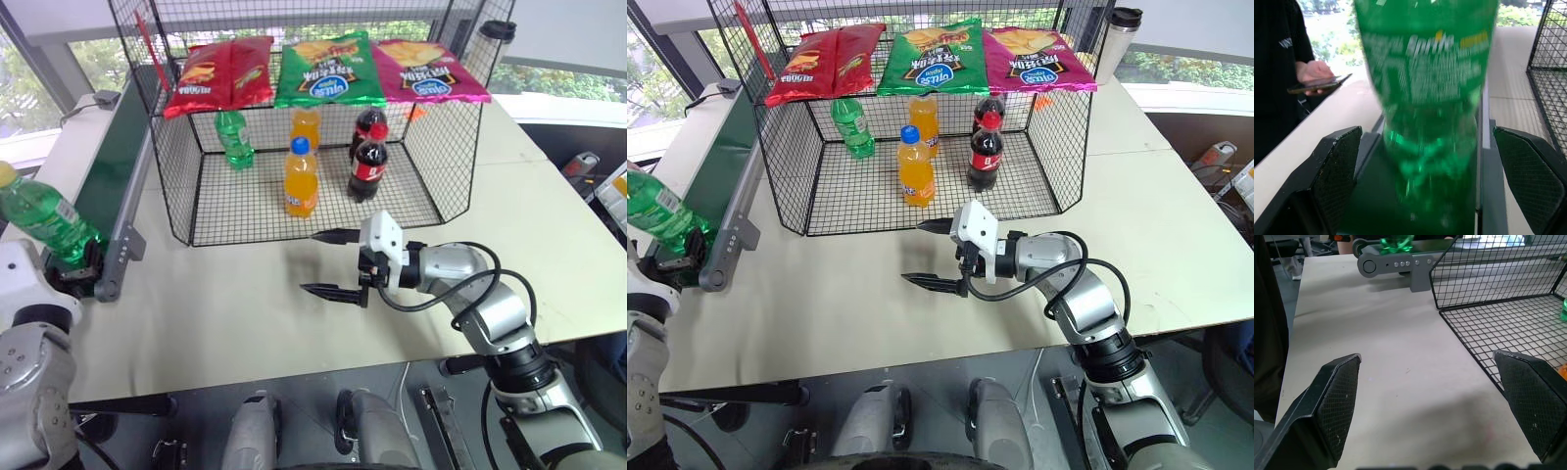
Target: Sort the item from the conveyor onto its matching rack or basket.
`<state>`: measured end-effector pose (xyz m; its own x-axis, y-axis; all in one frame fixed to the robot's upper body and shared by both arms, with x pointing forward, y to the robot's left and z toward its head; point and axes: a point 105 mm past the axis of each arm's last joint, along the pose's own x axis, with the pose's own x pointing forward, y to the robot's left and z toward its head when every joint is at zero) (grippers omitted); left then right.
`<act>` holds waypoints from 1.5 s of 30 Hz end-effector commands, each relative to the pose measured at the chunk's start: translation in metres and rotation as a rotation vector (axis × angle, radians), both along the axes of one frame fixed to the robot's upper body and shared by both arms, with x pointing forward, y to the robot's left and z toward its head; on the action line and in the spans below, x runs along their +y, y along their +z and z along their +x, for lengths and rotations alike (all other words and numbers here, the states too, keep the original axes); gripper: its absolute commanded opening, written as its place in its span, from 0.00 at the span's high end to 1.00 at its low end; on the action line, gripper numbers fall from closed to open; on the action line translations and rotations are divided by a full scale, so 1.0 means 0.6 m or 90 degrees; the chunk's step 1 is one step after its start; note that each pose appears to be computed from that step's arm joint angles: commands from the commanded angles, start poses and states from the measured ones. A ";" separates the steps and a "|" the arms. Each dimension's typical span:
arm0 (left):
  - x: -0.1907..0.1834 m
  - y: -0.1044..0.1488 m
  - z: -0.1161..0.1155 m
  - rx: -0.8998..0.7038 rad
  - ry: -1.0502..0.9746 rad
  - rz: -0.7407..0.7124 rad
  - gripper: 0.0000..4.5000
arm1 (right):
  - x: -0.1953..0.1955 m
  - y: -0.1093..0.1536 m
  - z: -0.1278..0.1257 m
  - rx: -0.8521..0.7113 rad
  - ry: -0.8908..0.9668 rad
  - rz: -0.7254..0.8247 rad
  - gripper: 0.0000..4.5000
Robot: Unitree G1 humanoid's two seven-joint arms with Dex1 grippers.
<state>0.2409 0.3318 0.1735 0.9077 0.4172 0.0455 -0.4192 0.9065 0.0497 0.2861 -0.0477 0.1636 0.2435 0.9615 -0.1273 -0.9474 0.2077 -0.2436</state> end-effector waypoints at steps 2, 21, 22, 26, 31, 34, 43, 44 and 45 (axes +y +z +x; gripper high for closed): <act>0.007 0.010 0.001 -0.009 0.014 0.018 0.06 | 0.003 0.016 -0.003 -0.028 0.008 0.009 0.00; -0.060 0.117 0.012 -0.117 -0.134 0.073 0.37 | -0.015 0.013 0.011 -0.023 -0.031 0.012 0.00; -0.072 0.122 0.016 -0.109 -0.161 0.086 0.37 | -0.019 0.010 0.013 -0.018 -0.040 0.009 0.00; -0.118 0.120 0.031 -0.079 -0.260 0.089 0.37 | -0.035 -0.006 0.038 -0.030 -0.110 -0.021 0.00; -0.180 0.105 0.061 -0.066 -0.360 0.065 0.37 | -0.055 -0.033 0.057 -0.019 -0.171 -0.061 0.00; -0.216 0.101 0.088 -0.068 -0.404 0.052 0.37 | -0.062 -0.047 0.058 -0.016 -0.181 -0.077 0.00; -0.255 0.041 0.172 -0.007 -0.395 0.068 0.37 | -0.069 -0.062 0.063 -0.004 -0.201 -0.080 0.00; -0.259 0.037 0.180 -0.006 -0.390 0.070 0.37 | -0.068 -0.061 0.063 -0.001 -0.202 -0.077 0.00; -0.268 0.032 0.190 -0.009 -0.391 0.062 0.37 | -0.067 -0.060 0.063 0.000 -0.202 -0.075 0.00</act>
<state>0.3491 0.1784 0.1656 0.9808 -0.1875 -0.0536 0.1924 0.9754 0.1081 0.3232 -0.0887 0.1150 0.5180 0.8094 -0.2767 -0.8508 0.4538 -0.2651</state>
